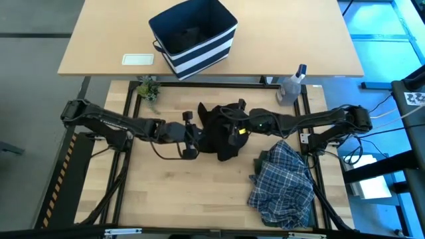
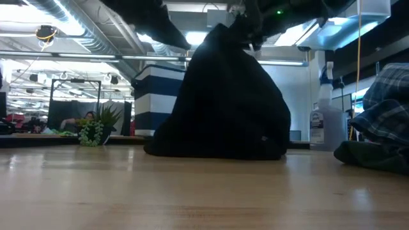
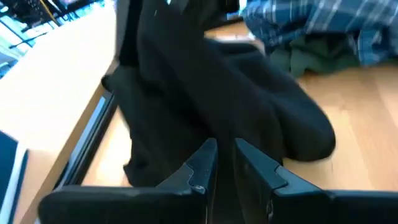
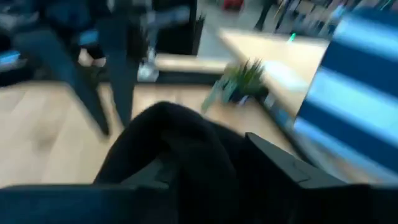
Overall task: Fold Laundry from Bin
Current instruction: Fold the black shirt
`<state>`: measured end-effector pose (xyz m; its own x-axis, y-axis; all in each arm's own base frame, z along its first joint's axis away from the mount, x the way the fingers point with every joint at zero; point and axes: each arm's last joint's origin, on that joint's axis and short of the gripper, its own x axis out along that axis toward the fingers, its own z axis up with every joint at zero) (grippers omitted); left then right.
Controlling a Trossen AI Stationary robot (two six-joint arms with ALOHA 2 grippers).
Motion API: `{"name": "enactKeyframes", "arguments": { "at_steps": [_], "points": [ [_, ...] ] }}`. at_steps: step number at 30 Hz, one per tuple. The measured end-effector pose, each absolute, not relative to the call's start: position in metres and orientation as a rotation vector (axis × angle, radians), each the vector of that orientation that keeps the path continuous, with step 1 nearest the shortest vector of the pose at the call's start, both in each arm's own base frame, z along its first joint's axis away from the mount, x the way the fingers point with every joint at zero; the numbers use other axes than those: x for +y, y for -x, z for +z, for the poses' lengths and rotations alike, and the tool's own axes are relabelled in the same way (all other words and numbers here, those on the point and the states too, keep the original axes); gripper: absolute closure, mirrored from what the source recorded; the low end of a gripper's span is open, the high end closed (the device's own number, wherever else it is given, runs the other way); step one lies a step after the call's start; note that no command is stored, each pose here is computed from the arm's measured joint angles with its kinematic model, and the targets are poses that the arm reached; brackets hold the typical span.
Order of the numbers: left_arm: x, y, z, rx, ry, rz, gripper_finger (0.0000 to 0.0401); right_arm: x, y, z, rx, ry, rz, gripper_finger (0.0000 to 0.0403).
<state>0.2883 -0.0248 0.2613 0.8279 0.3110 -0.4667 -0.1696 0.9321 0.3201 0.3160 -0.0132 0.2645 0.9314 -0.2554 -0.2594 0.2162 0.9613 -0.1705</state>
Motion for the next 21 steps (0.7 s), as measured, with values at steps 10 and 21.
{"name": "enactKeyframes", "arguments": {
  "at_steps": [10, 21],
  "points": [
    [-0.023, -0.296, 0.273, 0.411, -0.320, 0.148, 0.0353, -0.036, -0.318, 0.274, 0.210, 0.293, -0.582, 0.0214],
    [-0.012, -0.296, 0.273, 0.438, -0.425, 0.198, 0.0353, -0.087, -0.298, 0.245, 0.538, 0.227, -0.707, 0.0212]
  ]
}}
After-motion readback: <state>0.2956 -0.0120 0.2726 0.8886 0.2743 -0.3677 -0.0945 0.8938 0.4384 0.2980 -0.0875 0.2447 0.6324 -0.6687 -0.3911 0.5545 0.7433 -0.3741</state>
